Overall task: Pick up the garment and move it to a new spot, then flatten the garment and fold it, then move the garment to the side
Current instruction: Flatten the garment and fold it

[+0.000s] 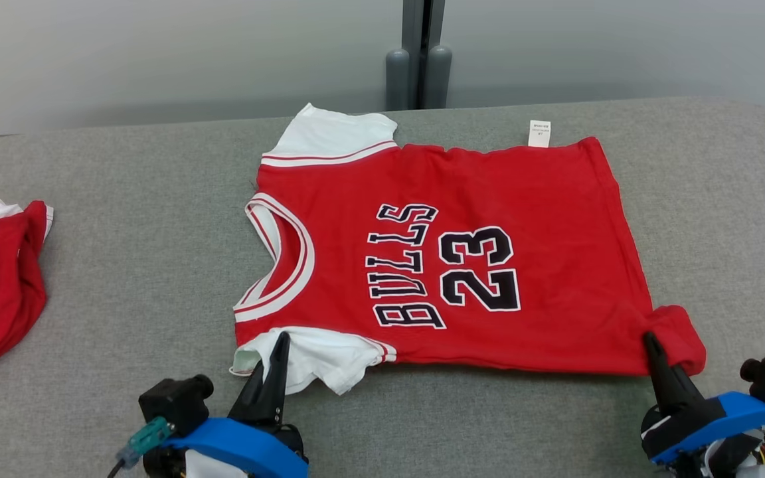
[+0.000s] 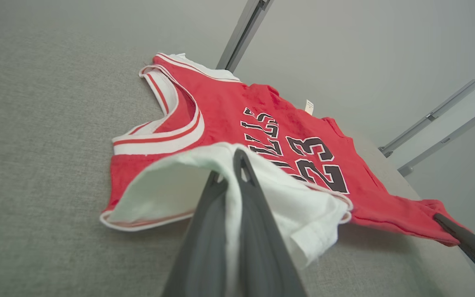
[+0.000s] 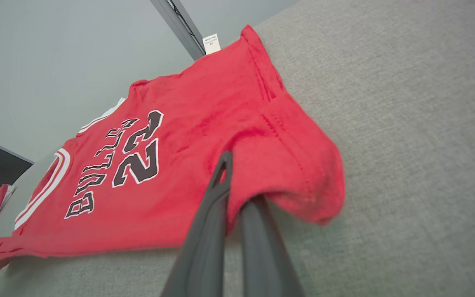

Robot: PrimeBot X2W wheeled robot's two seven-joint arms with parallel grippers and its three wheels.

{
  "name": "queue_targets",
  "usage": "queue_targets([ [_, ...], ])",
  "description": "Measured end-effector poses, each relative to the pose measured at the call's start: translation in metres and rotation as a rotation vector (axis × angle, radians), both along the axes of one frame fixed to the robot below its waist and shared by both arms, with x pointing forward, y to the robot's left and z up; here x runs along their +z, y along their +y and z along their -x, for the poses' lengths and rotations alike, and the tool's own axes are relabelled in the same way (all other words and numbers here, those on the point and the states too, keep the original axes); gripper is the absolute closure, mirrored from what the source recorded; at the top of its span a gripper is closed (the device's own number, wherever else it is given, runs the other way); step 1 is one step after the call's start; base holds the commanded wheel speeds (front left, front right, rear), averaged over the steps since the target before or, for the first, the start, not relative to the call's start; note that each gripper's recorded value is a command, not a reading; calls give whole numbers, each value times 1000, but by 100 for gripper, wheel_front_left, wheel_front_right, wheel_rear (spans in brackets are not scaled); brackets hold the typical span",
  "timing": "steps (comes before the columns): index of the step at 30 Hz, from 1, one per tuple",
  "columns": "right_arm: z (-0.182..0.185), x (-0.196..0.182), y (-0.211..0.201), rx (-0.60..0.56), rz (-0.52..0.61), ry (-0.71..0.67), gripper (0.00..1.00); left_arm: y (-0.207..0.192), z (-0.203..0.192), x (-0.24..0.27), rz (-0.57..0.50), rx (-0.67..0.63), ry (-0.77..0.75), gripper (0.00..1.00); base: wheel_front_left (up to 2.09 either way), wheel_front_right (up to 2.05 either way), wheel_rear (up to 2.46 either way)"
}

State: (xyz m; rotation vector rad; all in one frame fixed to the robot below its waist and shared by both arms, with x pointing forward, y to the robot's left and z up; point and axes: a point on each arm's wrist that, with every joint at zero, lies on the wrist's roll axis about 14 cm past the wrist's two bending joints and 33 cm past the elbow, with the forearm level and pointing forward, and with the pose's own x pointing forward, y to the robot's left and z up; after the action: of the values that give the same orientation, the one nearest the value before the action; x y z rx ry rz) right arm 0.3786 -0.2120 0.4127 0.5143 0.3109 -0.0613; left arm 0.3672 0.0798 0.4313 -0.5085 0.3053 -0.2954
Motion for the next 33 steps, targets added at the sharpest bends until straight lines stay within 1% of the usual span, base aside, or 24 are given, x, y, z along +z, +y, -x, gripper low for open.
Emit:
queue_targets([
  [5, -12, 1, 3, 19, 12, 14, 100, -3, -16, 0, -40, -47, -8, 100, 0, 0, 0],
  [16, -46, -1, 2, 70, 84, 61, 100, -8, -65, -2, -136, -140, -26, 100, 0, 0, 0],
  [17, -49, -2, 1, 72, 89, 64, 99, -9, -69, -4, -141, -146, -24, 100, 0, 0, 0],
  [18, -51, -2, 2, 77, 96, 65, 65, -10, -73, -5, -147, -152, -23, 100, 0, 0, 0],
  [19, -55, -2, 2, 80, 100, 64, 0, -10, -77, -7, -156, -155, -21, 100, 0, 0, 0],
  [21, -62, 1, 3, 83, 107, 49, 0, -7, -84, -8, -165, -149, -28, 13, 0, 0, 0],
  [22, -65, 1, 3, 82, 110, 45, 0, -6, -87, -10, -177, -148, -31, 0, 0, 0, 0],
  [27, -73, 6, 0, 76, 126, 13, 0, 1, -99, -6, -192, -123, -67, 0, 0, 0, 0],
  [33, -70, 13, -5, 81, 167, -20, 0, 14, -96, 4, -192, -67, -111, 0, 0, 0, 0],
])
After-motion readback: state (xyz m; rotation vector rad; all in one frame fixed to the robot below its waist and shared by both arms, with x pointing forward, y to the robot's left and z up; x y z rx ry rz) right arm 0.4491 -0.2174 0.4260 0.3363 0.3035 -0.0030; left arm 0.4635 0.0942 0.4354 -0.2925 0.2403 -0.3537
